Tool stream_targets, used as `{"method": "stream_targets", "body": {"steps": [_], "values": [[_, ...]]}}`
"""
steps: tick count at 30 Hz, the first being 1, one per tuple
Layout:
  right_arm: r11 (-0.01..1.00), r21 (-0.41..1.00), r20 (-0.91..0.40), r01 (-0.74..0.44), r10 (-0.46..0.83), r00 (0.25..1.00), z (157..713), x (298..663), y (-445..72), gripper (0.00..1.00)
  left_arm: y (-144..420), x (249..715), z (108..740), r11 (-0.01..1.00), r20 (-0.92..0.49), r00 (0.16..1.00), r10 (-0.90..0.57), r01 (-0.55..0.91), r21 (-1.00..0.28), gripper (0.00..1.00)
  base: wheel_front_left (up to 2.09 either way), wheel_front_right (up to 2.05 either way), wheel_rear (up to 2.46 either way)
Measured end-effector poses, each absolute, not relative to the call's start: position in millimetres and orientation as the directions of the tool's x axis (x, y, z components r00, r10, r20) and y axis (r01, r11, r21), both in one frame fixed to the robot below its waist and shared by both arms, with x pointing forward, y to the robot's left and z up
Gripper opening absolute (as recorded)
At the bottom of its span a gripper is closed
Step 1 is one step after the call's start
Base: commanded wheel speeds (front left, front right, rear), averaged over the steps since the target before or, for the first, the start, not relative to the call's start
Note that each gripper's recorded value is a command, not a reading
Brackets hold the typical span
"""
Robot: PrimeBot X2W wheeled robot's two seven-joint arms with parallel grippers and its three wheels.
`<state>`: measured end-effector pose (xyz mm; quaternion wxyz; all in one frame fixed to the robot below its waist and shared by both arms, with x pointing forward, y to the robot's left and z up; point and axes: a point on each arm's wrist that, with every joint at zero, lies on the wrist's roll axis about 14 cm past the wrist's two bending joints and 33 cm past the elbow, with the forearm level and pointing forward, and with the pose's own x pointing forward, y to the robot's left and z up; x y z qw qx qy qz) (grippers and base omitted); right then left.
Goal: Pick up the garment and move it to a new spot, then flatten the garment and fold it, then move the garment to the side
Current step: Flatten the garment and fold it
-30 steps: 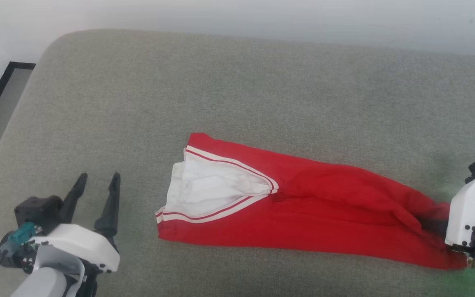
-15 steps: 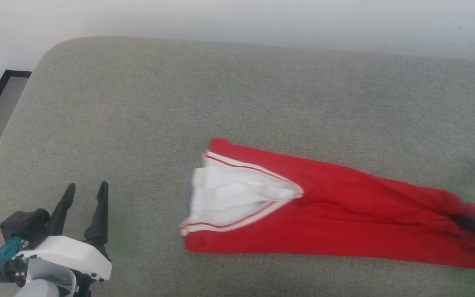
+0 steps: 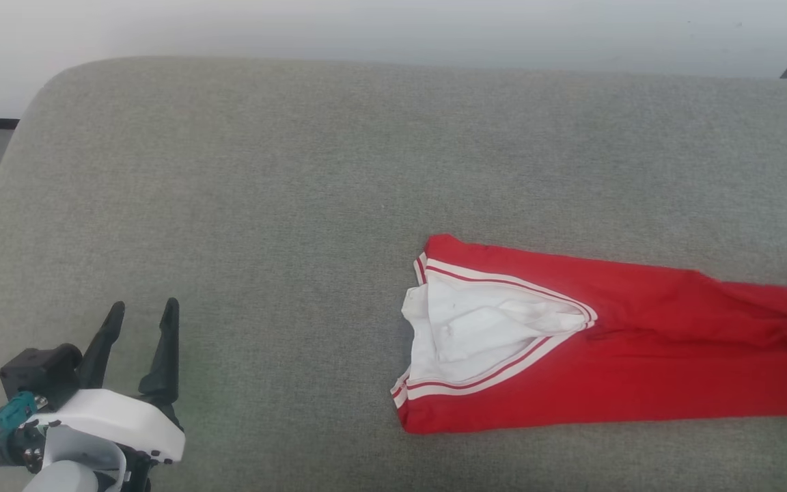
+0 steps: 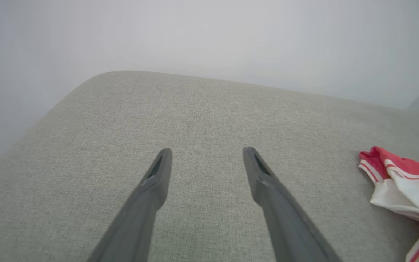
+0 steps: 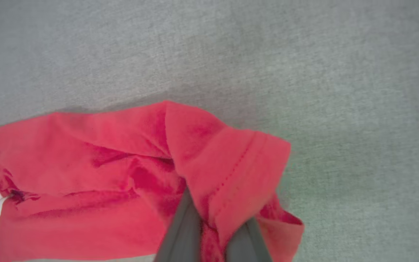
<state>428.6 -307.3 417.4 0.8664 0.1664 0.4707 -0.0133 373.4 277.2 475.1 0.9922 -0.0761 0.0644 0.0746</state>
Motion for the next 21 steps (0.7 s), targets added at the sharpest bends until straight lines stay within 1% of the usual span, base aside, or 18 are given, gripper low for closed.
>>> {"method": "stream_targets", "body": {"steps": [2, 3, 6, 9, 14, 21], "values": [[0.949, 0.285, -0.810, 0.135, 0.163, 0.564, 423, 431, -295, 0.00, 276, 375, 476, 0.978, -0.137, 0.981, 0.134, -0.153, -0.143, 1.00, 0.00, 0.00, 0.00], [0.947, 0.304, -0.793, 0.106, 0.189, 0.579, 428, 434, -286, 0.00, 275, 376, 476, 0.978, -0.134, 0.982, 0.131, -0.151, -0.145, 1.00, 0.00, 0.00, 0.00], [0.931, 0.365, -0.746, -0.006, 0.297, 0.596, 442, 435, -248, 0.00, 272, 378, 479, 0.978, -0.124, 0.985, 0.124, -0.142, -0.149, 1.00, 0.00, 0.00, 0.00], [0.905, 0.410, -0.701, -0.118, 0.395, 0.593, 455, 431, -210, 0.00, 271, 377, 481, 0.979, -0.120, 0.985, 0.121, -0.139, -0.151, 1.00, 0.00, 0.00, 0.00], [0.846, 0.451, -0.650, -0.283, 0.529, 0.546, 465, 423, -147, 0.00, 272, 375, 484, 0.978, -0.111, 0.986, 0.126, -0.142, -0.155, 1.00, 0.00, 0.00, 0.00], [0.742, 0.514, -0.594, -0.432, 0.670, 0.445, 468, 420, -67, 0.00, 273, 369, 487, 0.974, -0.106, 0.985, 0.136, -0.153, -0.169, 1.00, 0.00, 0.00, 0.00]]}}
